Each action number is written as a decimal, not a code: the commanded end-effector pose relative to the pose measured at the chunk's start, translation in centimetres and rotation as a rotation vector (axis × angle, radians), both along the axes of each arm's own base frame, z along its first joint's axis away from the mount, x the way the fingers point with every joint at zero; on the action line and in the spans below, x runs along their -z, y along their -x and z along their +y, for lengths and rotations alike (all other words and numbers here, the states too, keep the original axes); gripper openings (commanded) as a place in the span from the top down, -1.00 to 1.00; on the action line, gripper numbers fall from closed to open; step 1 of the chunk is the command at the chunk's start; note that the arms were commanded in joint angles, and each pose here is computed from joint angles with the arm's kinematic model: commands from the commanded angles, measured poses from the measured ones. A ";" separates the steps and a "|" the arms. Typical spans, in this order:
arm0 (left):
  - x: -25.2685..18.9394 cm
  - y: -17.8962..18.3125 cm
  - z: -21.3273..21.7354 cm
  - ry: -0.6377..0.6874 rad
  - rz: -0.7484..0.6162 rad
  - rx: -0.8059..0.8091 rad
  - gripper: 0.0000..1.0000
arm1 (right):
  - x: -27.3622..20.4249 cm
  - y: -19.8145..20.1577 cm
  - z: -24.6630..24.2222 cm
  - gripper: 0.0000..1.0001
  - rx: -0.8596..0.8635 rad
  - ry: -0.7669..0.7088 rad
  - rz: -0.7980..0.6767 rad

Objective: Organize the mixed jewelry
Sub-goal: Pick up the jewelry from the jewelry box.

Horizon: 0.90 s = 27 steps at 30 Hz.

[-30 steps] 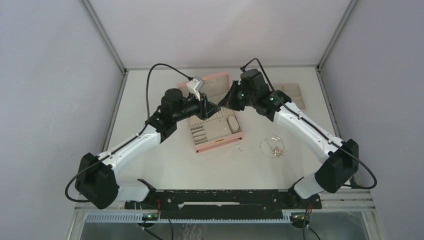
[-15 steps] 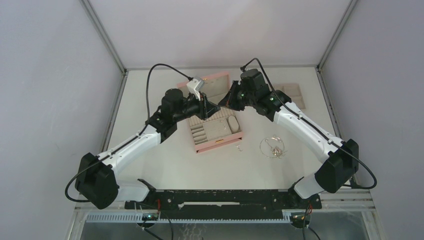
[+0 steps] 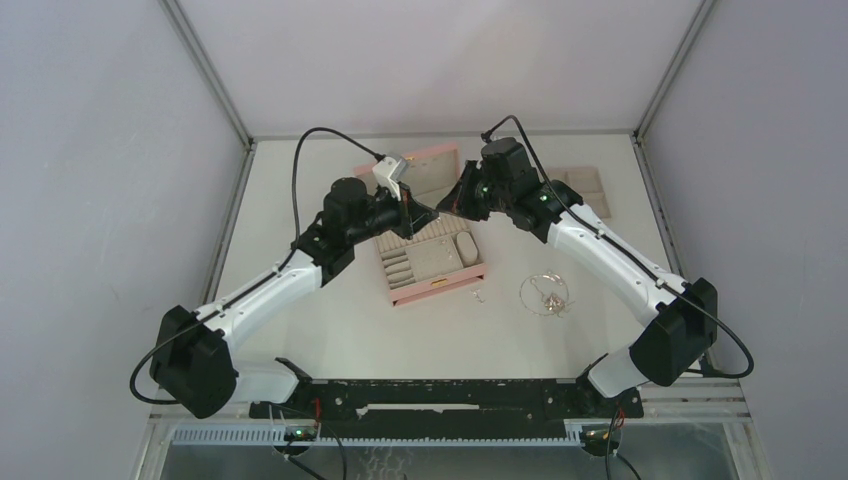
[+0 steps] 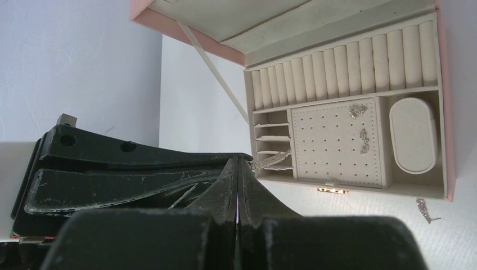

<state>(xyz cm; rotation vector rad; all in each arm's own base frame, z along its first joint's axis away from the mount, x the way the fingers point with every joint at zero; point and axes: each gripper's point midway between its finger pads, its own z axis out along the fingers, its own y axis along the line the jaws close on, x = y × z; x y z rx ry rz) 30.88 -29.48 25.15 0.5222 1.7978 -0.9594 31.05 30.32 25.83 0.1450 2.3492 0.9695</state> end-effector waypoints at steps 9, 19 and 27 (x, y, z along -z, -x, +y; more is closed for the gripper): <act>-3.9 -0.3 0.7 0.055 -0.094 -0.042 1.00 | -1.2 0.3 0.2 1.00 -0.028 -0.015 -0.042; -3.4 1.5 0.5 0.029 -0.109 0.044 1.00 | -1.7 0.1 -0.5 0.69 -0.011 -0.020 -0.049; -1.7 3.2 0.7 -0.020 -0.102 0.121 1.00 | -3.7 -0.8 -2.9 0.26 0.055 -0.031 -0.104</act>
